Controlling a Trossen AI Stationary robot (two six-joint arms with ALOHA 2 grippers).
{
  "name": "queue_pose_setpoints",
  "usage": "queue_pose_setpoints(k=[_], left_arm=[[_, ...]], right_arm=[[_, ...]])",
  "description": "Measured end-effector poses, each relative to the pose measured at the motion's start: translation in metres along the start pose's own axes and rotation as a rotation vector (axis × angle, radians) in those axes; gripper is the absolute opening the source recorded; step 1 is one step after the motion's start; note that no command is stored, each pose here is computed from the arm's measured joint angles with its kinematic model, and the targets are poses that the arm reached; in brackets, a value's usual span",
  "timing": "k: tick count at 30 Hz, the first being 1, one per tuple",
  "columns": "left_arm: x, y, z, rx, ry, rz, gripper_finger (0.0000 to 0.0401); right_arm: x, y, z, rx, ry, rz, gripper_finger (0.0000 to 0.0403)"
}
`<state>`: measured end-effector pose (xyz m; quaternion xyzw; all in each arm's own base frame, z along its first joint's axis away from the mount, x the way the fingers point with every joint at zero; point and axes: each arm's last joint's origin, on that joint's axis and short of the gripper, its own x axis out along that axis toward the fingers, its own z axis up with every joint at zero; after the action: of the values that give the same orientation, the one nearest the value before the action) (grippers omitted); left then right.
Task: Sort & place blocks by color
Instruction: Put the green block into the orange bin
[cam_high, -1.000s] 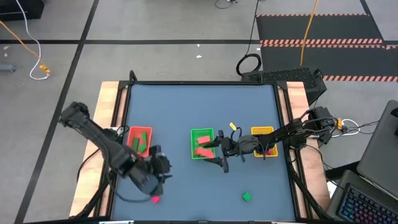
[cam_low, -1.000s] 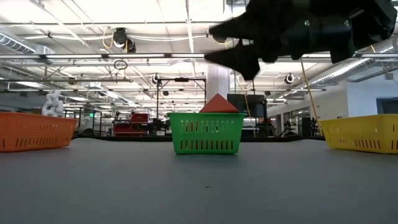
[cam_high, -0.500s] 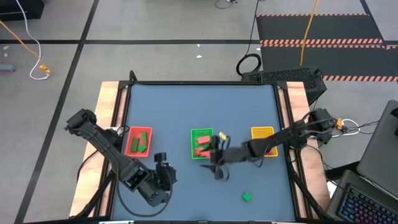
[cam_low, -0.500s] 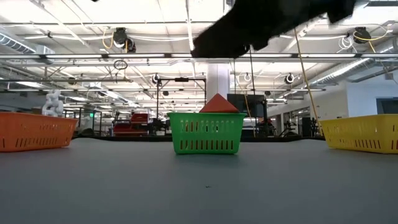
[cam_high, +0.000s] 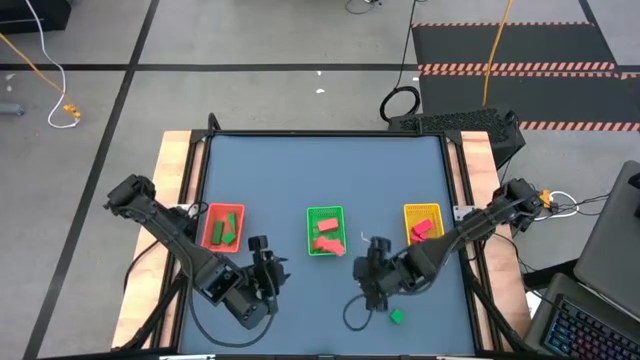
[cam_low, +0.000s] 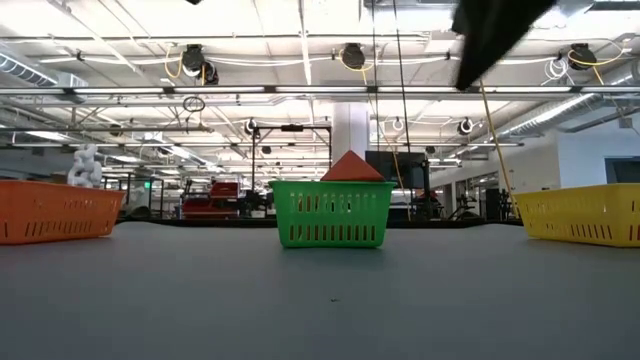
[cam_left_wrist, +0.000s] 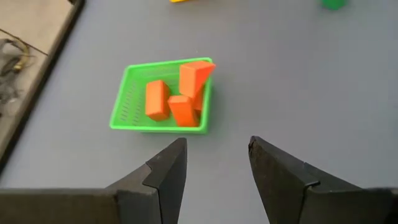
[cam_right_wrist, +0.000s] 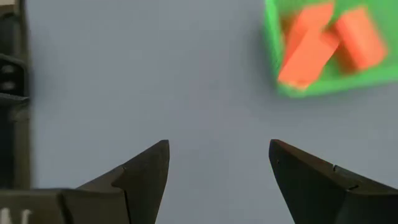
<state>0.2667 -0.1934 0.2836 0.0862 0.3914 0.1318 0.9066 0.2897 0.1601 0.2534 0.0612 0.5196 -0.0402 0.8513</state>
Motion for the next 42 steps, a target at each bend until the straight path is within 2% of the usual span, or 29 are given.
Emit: queue_pose_setpoints(k=[8, 13, 20, 28, 34, 42], left_arm=[[0.010, 0.012, 0.005, 0.050, 0.014, 0.058, 0.0175], [0.014, 0.018, 0.006, 0.077, 0.032, 0.078, 0.0175], [0.021, 0.026, 0.010, 0.076, 0.043, 0.099, 0.0175], [0.025, 0.032, 0.012, 0.097, 0.053, 0.113, 0.0175], [0.027, 0.034, 0.013, 0.097, 0.055, 0.117, 0.0175], [0.027, 0.034, 0.013, 0.093, 0.056, 0.116, 0.0175]], right_arm=[[0.007, 0.030, -0.035, 0.230, 0.315, 0.110, 0.0268], [0.009, 0.046, -0.054, 0.314, 0.431, 0.097, 0.0267], [0.022, 0.055, -0.070, 0.485, 0.495, -0.035, 0.0267], [0.038, 0.065, -0.076, 0.527, 0.494, -0.045, 0.0267], [0.042, 0.064, -0.078, 0.570, 0.469, -0.059, 0.0267], [0.048, 0.059, -0.086, 0.568, 0.481, -0.087, 0.0261]])
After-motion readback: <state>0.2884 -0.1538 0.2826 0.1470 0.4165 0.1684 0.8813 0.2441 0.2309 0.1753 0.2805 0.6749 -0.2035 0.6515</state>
